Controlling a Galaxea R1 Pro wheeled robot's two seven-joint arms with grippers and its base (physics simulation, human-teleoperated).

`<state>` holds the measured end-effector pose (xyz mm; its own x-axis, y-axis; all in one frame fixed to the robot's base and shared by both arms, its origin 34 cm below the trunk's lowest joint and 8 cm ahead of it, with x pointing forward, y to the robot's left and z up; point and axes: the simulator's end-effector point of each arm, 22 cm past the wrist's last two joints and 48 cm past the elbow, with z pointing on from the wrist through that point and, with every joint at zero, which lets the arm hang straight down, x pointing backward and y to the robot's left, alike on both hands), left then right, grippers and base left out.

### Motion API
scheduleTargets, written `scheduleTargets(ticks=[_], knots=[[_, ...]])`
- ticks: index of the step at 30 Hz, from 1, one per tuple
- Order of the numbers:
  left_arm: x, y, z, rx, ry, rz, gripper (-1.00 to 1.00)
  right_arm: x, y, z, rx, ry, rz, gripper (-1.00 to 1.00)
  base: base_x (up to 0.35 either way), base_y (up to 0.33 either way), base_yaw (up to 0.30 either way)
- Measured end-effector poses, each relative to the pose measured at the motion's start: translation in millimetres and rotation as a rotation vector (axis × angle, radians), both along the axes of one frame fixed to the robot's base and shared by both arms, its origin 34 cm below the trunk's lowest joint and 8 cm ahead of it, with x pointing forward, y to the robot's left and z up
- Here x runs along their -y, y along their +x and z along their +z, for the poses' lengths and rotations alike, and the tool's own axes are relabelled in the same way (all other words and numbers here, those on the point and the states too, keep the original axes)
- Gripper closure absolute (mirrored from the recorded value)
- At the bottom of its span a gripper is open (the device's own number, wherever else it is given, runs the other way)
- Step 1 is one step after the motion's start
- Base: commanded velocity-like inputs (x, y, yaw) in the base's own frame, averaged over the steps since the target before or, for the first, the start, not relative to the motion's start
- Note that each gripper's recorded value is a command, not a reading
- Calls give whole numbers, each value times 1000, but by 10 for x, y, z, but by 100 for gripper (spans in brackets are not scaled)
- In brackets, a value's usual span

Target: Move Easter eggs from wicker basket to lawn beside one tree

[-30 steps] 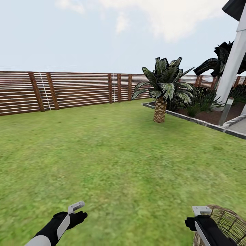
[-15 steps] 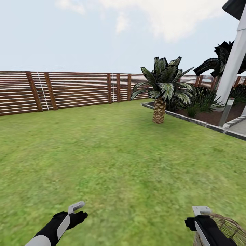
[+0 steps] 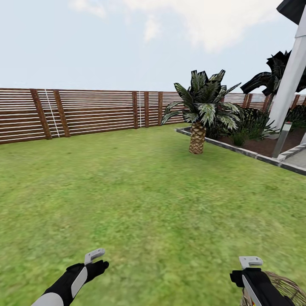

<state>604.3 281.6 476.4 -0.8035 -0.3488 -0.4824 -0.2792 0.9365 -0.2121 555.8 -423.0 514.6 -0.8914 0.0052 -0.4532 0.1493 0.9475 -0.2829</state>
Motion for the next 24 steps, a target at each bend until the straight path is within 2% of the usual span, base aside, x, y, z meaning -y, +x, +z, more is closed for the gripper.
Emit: scheduleTargets(ticks=[8, 18, 24], knots=[[33, 13, 9, 8, -14, -8, -100, 1, 1, 0, 0, -1, 0, -100, -13, 0, 0], [48, -1, -4, 0, -19, -10, -100, -1, 0, -6, -1, -1, 2, -100, -285, 0, 0], [39, 14, 9, 9, -16, -9, -100, -31, -74, -96, -22, 5, 1, -100, -57, 0, 0]])
